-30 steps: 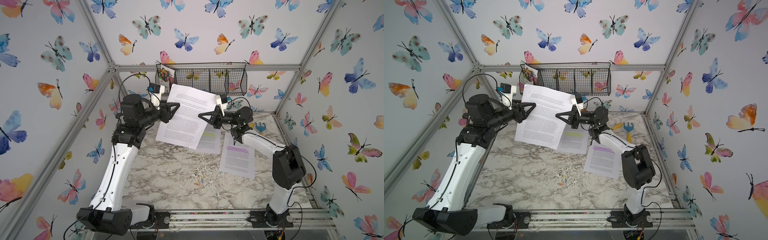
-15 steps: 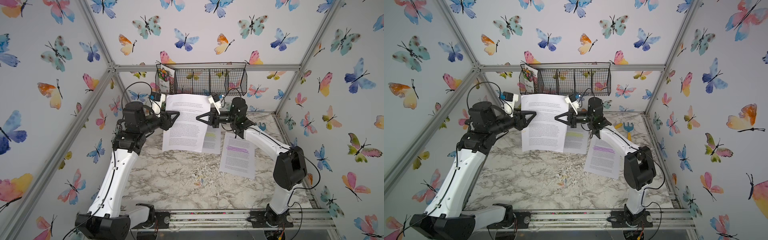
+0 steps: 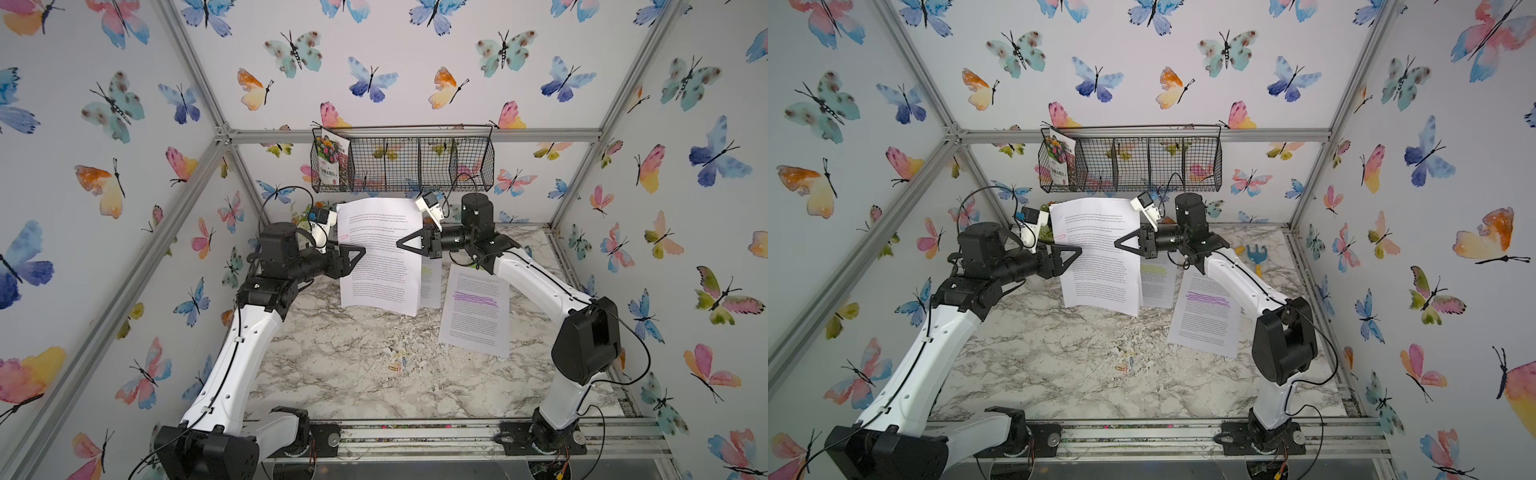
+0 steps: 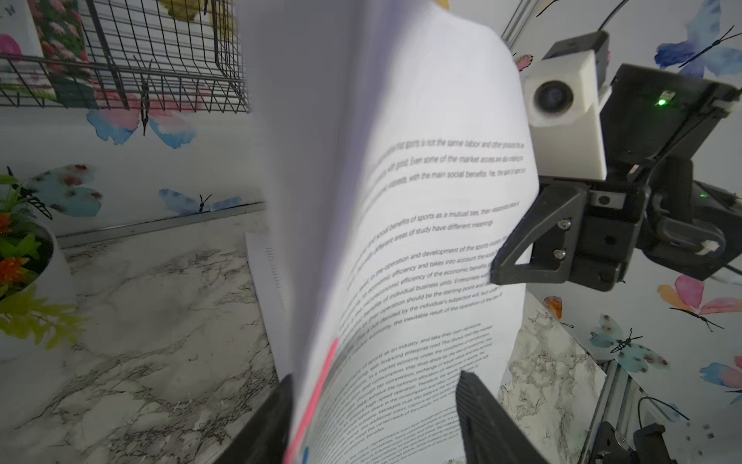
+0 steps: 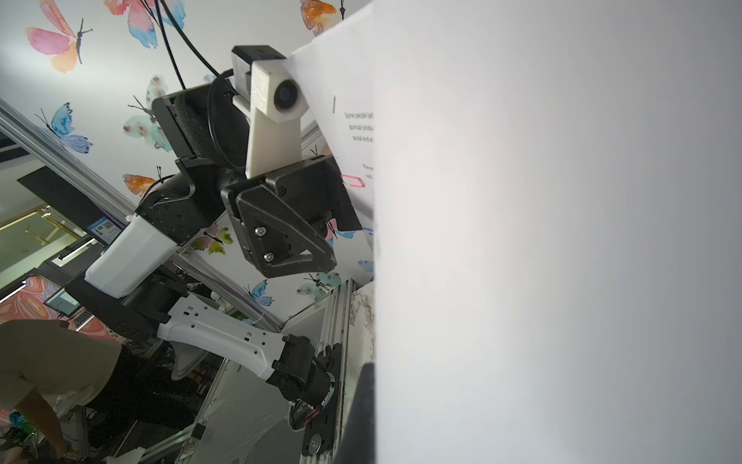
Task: Unclip the paperclips from the documents
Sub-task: Pick up the document from the center of the board, then remove the paper clip from the document.
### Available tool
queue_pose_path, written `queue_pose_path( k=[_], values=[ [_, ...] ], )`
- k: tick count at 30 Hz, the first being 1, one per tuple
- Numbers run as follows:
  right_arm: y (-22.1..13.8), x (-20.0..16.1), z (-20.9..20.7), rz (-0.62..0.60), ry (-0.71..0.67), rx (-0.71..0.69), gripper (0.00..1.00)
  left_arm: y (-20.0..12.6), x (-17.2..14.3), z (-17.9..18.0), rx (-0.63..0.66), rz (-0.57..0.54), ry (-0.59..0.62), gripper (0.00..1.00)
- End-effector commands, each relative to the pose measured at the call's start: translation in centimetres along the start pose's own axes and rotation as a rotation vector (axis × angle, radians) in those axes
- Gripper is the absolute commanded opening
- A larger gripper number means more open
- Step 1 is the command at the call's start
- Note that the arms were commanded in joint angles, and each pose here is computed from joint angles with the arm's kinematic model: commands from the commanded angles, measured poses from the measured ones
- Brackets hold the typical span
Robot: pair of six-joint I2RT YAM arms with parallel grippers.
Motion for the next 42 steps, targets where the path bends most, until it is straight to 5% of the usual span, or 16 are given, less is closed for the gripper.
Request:
queue_pose_path(
  k=[1, 21, 33, 42],
  values=[
    [-0.9, 0.4, 1.2, 0.031, 0.044, -0.011, 0.02, -0.2, 1.5, -0.1, 0.009, -0.066, -0.032, 0.59],
    [-0.9, -1.2, 0.7, 0.156, 0.301, -0.07, 0.02, 0.6, 0.3, 2.2, -0.103, 0.061, -0.338, 0.57],
    [-0.9, -1.3, 0.7, 0.172, 0.302, -0.068, 0.02, 0.4, 0.0, 2.7, -0.147, 0.072, -0.399, 0.47],
    [-1.0, -0.4, 1.6, 0.137, 0.271, -0.017, 0.02, 1.0, -0.9, 3.4, -0.155, 0.098, -0.427, 0.53]
  ],
)
Point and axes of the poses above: each gripper's point midway between its finger pads, its own y axis out along the fingers, its own z axis along the line the jaws close on, x = y × z, the point moved 6 cm from there along -y, back along the fingers, and after that the axes turned 15 degrees about -y, right-handed, at the moved point
